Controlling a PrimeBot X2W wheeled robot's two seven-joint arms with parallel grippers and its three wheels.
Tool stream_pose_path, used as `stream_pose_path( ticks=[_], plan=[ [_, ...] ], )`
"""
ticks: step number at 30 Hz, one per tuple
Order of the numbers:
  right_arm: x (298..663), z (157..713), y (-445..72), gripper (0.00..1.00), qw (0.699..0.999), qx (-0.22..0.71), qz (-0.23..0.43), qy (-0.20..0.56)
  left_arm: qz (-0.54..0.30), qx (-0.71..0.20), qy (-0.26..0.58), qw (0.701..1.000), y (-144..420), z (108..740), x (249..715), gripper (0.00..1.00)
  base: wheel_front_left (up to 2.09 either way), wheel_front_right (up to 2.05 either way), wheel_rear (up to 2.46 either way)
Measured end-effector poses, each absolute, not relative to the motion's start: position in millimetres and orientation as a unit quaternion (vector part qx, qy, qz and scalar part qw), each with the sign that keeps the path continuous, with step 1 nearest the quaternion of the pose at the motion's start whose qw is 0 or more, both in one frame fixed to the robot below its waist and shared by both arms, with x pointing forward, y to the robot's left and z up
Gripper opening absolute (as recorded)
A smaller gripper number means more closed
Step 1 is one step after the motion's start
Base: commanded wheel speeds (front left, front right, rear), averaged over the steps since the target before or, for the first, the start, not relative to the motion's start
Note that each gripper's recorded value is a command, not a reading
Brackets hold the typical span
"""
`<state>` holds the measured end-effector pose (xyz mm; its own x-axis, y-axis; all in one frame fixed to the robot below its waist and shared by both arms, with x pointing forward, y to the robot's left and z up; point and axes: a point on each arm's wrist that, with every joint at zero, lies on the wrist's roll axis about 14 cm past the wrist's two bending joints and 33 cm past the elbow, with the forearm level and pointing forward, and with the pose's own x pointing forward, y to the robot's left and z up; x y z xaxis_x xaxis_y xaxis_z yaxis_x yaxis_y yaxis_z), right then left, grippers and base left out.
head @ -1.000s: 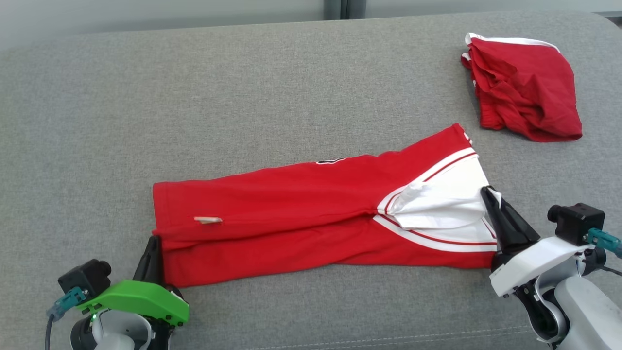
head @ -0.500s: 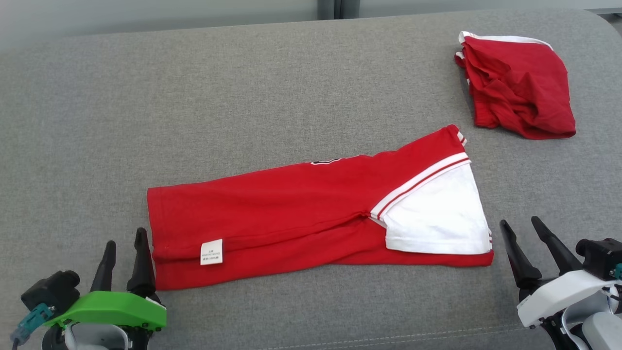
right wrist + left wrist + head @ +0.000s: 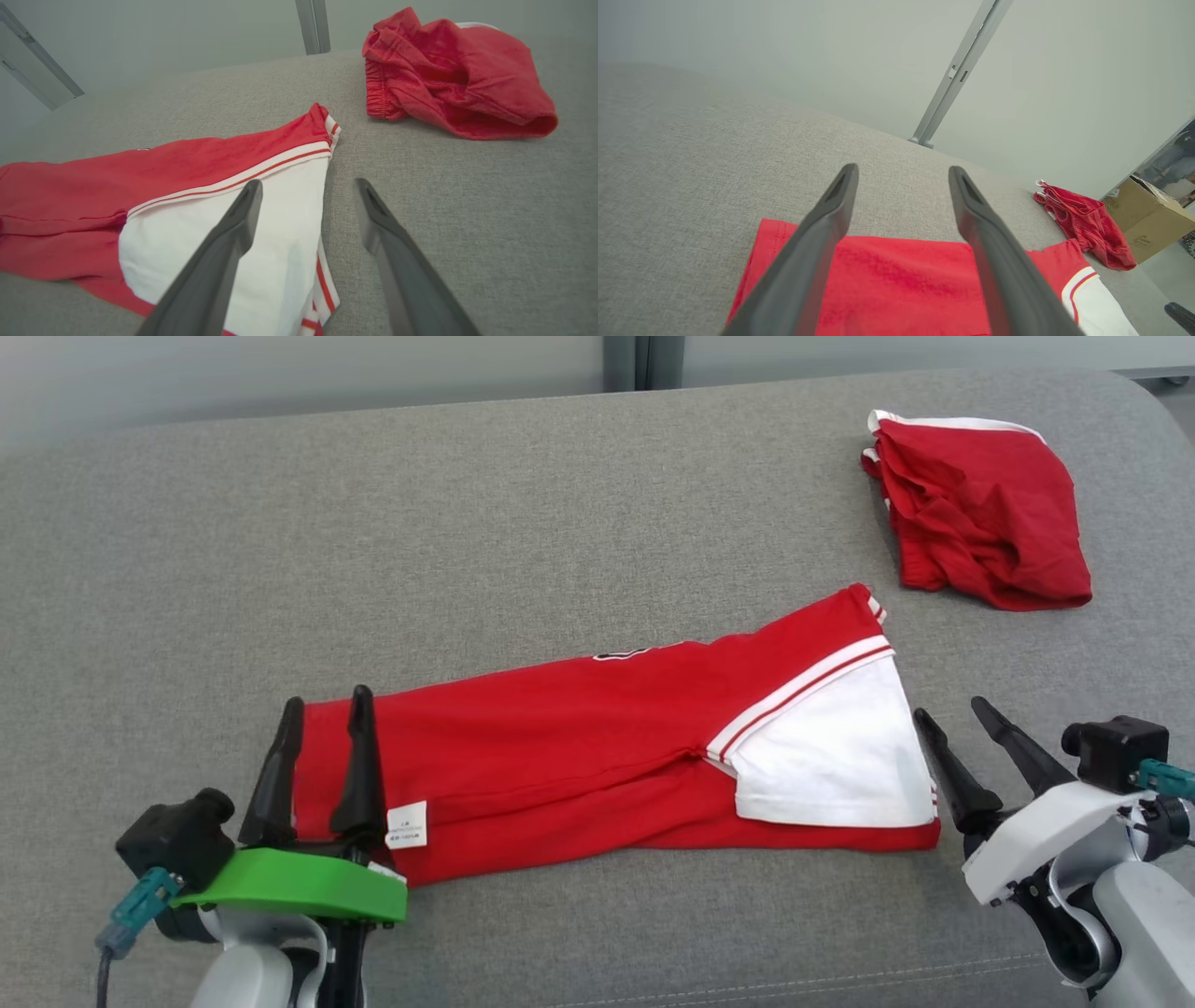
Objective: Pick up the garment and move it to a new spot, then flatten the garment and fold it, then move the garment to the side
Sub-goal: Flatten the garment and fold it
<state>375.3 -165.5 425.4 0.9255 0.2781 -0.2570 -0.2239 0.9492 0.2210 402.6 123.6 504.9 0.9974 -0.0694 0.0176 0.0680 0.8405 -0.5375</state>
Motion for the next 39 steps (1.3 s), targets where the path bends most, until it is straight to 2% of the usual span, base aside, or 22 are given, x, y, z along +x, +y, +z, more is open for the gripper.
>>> stream_pose_path(
  ticks=[4, 18, 28, 29, 31, 33, 36, 39],
  plan=[
    [379, 410, -165, 1.0, 0.969, 0.094, 0.129, 0.189, -0.046, -0.284, 0.004, 0.958, 114, 506, 398, 1.0, 0.0, 0.0, 0.0],
    [390, 367, -148, 1.0, 0.934, 0.119, 0.144, 0.304, 0.007, -0.276, -0.012, 0.961, 148, 507, 387, 1.0, 0.0, 0.0, 0.0],
    [394, 354, -130, 1.0, 0.915, 0.133, 0.158, 0.347, 0.034, -0.272, -0.02, 0.961, 165, 509, 385, 1.0, 0.0, 0.0, 0.0],
    [395, 354, -128, 0.91, 0.914, 0.134, 0.16, 0.349, 0.033, -0.272, -0.02, 0.961, 164, 508, 385, 1.0, 0.0, 0.0, 0.0],
    [396, 354, -124, 0.49, 0.911, 0.131, 0.166, 0.354, 0.034, -0.271, -0.019, 0.962, 164, 508, 385, 1.0, 0.0, 0.0, 0.0],
    [398, 355, -119, 0.34, 0.909, 0.129, 0.173, 0.356, 0.034, -0.27, -0.019, 0.962, 165, 507, 386, 1.0, 0.0, 0.0, 0.0],
    [401, 356, -114, 0.0, 0.908, 0.125, 0.182, 0.356, 0.036, -0.268, -0.02, 0.962, 166, 508, 387, 1.0, 0.0, 0.0, 0.0],
    [404, 358, -114, 0.0, 0.909, 0.124, 0.185, 0.353, 0.039, -0.267, -0.021, 0.963, 168, 507, 388, 1.0, 0.0, 0.0, 0.0]
  ],
)
